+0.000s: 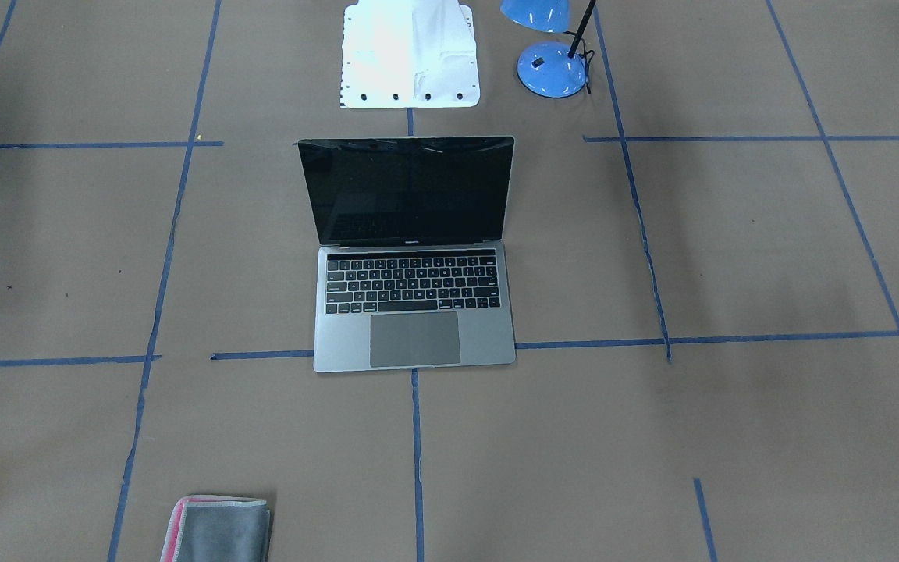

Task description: Close laptop

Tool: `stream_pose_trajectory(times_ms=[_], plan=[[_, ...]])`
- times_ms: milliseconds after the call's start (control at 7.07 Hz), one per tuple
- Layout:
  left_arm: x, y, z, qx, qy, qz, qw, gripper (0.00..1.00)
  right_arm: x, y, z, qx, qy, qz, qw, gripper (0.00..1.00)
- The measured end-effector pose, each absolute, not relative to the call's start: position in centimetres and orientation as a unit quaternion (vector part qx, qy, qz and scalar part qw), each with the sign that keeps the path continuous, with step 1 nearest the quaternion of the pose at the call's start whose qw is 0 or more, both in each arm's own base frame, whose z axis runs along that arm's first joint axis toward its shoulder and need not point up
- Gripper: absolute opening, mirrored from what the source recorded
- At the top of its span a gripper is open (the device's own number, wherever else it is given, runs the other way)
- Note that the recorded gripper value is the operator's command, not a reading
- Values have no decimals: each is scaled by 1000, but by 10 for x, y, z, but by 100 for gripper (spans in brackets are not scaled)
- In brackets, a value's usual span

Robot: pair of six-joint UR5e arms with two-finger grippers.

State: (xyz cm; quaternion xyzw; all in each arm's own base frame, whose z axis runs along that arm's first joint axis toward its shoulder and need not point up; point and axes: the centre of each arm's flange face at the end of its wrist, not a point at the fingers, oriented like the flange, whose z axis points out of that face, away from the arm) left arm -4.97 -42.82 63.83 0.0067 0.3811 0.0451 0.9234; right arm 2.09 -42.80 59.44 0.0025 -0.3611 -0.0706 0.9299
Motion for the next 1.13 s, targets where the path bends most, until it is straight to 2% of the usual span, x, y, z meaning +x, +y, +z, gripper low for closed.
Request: stream_pose_trajectory(times_ms=[566, 849, 1132], plan=[[-45, -488, 566, 103, 382, 82, 915, 100, 13, -436, 570, 57, -385, -94, 916, 99], [-30, -495, 548, 114, 392, 81, 909, 100, -3, -435, 553, 63, -436, -102, 892, 99], [27, -484, 531, 124, 416, 89, 896, 100, -41, -433, 524, 74, -476, -73, 873, 99]])
